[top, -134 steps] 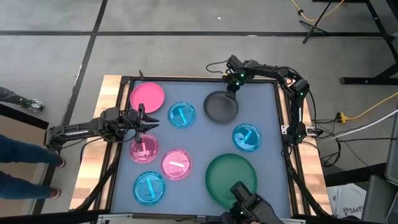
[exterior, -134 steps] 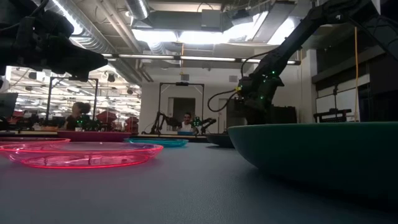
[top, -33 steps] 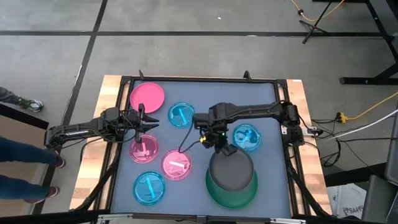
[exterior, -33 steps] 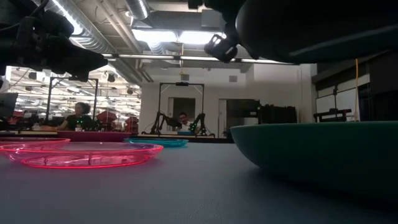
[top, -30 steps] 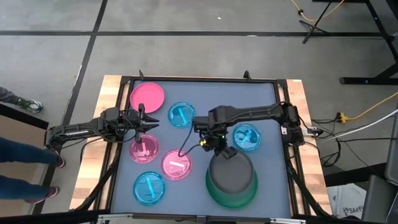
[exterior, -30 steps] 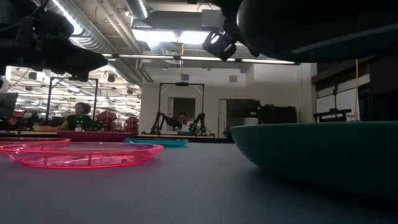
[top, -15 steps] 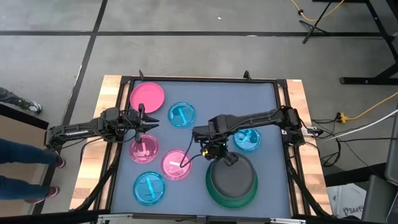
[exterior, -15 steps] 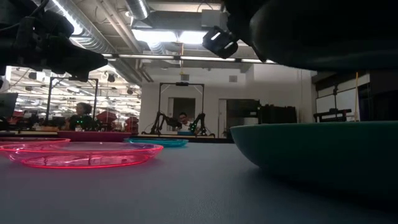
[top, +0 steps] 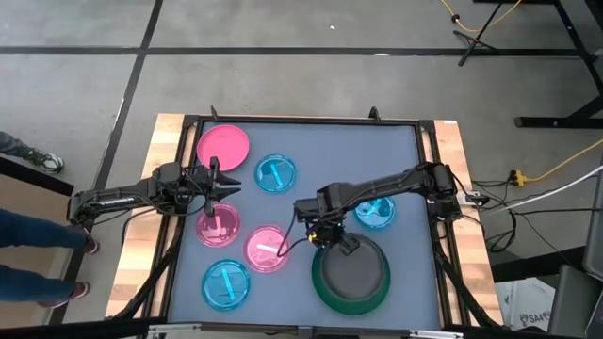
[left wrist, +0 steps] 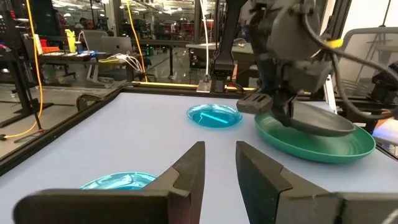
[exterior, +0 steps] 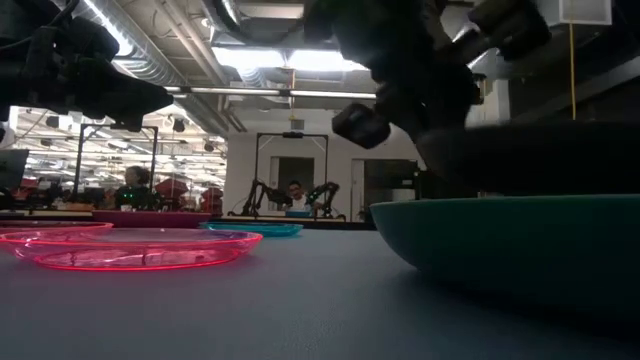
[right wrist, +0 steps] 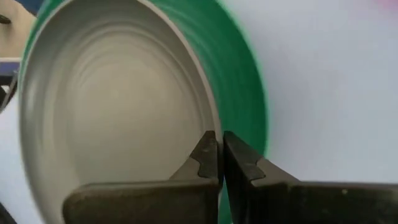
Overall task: Stack plastic plates
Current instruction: Stack the black plate on top of the green plate
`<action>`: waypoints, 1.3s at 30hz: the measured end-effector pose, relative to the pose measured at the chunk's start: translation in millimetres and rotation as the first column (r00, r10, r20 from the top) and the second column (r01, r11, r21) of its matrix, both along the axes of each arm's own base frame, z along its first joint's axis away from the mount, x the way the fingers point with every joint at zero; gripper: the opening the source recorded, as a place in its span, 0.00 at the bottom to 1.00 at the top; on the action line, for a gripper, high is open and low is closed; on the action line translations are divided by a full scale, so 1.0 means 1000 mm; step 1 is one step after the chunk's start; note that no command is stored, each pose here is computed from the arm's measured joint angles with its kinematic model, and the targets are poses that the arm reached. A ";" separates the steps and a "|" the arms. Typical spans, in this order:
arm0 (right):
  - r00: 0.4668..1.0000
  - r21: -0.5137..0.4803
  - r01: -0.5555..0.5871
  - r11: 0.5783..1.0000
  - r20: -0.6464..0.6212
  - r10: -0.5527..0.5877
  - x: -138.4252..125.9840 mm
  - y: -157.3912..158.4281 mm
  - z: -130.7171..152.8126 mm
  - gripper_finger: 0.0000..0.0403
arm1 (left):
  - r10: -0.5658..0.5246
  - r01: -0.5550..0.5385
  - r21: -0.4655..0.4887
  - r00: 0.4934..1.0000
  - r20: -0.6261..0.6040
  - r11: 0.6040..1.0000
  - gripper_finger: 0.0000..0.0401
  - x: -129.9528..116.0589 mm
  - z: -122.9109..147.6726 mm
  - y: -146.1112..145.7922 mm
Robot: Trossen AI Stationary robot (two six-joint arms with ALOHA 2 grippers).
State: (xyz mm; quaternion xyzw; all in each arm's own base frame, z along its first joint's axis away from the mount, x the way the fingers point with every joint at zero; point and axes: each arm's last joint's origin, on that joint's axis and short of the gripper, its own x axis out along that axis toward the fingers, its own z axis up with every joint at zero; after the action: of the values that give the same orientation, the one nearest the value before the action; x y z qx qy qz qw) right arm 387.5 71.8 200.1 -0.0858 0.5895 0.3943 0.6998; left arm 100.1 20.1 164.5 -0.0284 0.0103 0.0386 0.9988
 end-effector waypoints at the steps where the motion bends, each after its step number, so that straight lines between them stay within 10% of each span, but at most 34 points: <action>1: 1.000 0.001 0.000 1.000 -0.001 0.000 -0.001 0.000 -0.003 0.00 | 0.000 0.000 0.000 1.000 0.000 1.000 0.21 0.000 0.000 0.000; 39: 0.999 0.025 0.024 0.999 0.026 -0.025 -0.008 -0.001 -0.042 0.00 | 0.000 0.000 -0.001 1.000 0.000 1.000 0.21 0.000 0.000 0.000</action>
State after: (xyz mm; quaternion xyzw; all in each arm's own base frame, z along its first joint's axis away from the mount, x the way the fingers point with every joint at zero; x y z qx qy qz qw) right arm 379.7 71.3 157.9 -0.0751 0.5765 0.3918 0.7131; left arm 100.1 20.1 164.5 -0.0288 0.0105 0.0386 0.9988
